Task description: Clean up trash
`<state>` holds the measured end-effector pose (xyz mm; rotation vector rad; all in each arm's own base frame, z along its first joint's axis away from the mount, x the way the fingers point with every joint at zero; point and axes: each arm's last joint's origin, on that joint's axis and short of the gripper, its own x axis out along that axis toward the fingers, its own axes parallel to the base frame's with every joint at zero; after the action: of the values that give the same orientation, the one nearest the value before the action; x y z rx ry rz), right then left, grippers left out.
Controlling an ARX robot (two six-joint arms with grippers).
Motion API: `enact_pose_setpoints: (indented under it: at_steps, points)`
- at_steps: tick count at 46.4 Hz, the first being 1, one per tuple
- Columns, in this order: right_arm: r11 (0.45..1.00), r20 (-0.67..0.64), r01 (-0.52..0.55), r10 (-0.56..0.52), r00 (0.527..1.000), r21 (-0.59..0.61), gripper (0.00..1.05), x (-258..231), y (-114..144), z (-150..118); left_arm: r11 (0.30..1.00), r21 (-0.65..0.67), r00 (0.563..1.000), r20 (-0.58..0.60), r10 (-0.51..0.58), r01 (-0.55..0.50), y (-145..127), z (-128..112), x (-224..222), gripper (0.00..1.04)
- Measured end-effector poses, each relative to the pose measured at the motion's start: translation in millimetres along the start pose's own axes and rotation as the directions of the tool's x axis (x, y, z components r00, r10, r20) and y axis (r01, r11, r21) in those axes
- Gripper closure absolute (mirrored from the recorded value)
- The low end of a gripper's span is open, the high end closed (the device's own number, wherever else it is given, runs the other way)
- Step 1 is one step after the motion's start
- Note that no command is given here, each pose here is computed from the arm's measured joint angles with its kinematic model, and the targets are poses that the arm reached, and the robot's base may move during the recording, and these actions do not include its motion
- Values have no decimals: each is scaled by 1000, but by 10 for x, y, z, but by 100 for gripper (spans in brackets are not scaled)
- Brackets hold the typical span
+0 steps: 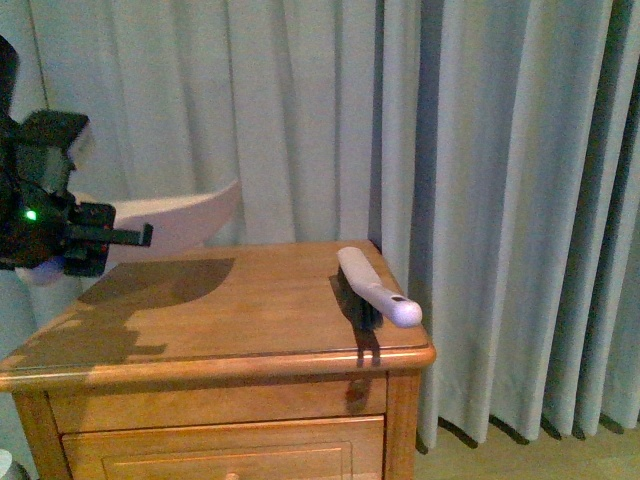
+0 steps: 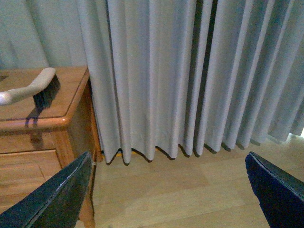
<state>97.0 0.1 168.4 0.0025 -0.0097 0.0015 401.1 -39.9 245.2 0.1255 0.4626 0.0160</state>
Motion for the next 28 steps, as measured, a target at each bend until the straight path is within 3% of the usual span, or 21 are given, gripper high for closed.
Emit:
enact_pose_setpoints:
  at_steps: [9, 19, 28]
  points:
    - [1000, 0, 0, 0, 1000, 0, 7, 0, 0, 1, 1000, 12, 946, 325, -4, 0, 95, 69, -724, 77]
    - [1000, 0, 0, 0, 1000, 0, 7, 0, 0, 0, 1000, 4, 865, 502, -8, 7, 167, -133, -1394, 77]
    - [1000, 0, 0, 0, 1000, 0, 7, 0, 0, 1, 999, -30, 798, 603, 7, 13, 305, -475, -1974, 77]
